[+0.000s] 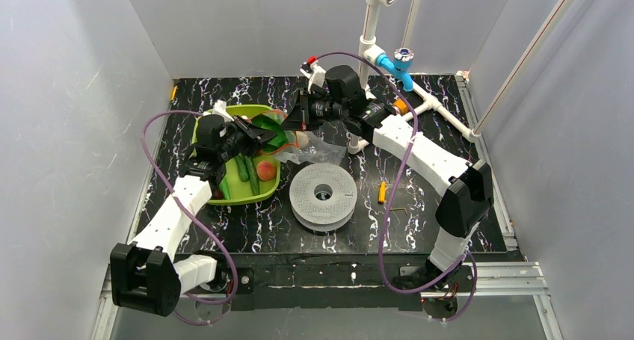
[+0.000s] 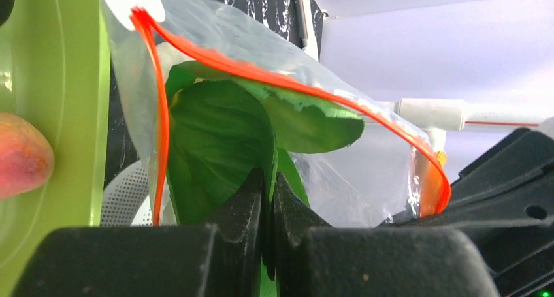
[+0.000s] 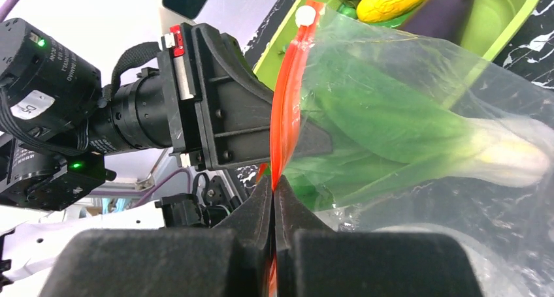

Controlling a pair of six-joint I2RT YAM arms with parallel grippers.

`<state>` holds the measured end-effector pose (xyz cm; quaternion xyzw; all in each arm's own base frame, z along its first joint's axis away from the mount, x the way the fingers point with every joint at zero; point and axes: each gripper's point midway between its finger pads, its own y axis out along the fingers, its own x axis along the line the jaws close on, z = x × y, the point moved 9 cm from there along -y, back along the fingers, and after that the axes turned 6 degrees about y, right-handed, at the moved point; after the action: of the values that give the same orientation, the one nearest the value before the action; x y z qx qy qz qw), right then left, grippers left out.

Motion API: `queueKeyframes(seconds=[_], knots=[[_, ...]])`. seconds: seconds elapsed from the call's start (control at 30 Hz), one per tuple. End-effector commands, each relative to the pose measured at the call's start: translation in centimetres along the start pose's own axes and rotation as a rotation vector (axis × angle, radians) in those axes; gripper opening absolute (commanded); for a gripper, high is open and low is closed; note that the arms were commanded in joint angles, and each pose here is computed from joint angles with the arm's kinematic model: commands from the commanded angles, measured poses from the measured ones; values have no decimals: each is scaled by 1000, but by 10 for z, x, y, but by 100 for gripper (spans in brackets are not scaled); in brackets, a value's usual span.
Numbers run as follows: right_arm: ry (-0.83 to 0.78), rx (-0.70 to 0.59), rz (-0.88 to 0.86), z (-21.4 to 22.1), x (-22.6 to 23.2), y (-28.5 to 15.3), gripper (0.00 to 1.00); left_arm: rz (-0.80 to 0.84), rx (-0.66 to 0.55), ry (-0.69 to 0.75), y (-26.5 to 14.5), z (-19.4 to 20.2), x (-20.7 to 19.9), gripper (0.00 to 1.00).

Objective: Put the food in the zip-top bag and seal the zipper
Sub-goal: Adjust the fake vegetable in the zipper food storage bag.

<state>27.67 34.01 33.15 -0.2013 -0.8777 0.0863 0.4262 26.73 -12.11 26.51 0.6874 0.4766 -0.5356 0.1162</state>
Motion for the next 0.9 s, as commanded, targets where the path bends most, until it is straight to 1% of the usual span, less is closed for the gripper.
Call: queueKeyframes(seconds=[0.0, 0.13, 0.2, 0.27, 0.3, 0.37, 0.47, 0.57, 0.6, 0.67, 0.73, 0.8, 0.87], knots=[[-12, -43, -73, -20, 17, -11, 1, 102, -102, 219, -26, -15, -31, 0], [19, -24, -125, -20, 23, -11, 1, 138, -157, 320, -29, -19, -34, 0], [40, -16, -159, -21, 27, -11, 1, 187, -221, 398, -28, -23, -34, 0], [58, -9, -184, -22, 30, -11, 1, 166, -306, 485, -27, -29, -31, 0], [66, -7, -192, -22, 31, -11, 1, 154, -317, 511, -25, -31, -29, 0], [82, -2, -199, -23, 31, -11, 1, 119, -289, 557, -17, -32, -24, 0], [107, 8, -221, -23, 30, -11, 1, 93, -222, 557, -1, -25, -12, 0], [151, 16, -253, -23, 29, -9, 1, 61, -212, 544, 10, -16, 5, 0], [158, 19, -255, -23, 29, -8, 1, 56, -204, 536, 12, -15, 8, 5], [166, 18, -237, -22, 25, -6, 1, 62, -180, 519, 12, -13, 7, 19], [178, 15, -199, -21, 19, -5, 1, 92, -143, 502, 8, -10, 0, 36], [188, 12, -162, -21, 12, -5, 1, 83, -95, 487, 0, -7, -5, 52], [198, 6, -133, -21, 6, -5, 1, 61, -43, 469, -13, -4, -10, 63]])
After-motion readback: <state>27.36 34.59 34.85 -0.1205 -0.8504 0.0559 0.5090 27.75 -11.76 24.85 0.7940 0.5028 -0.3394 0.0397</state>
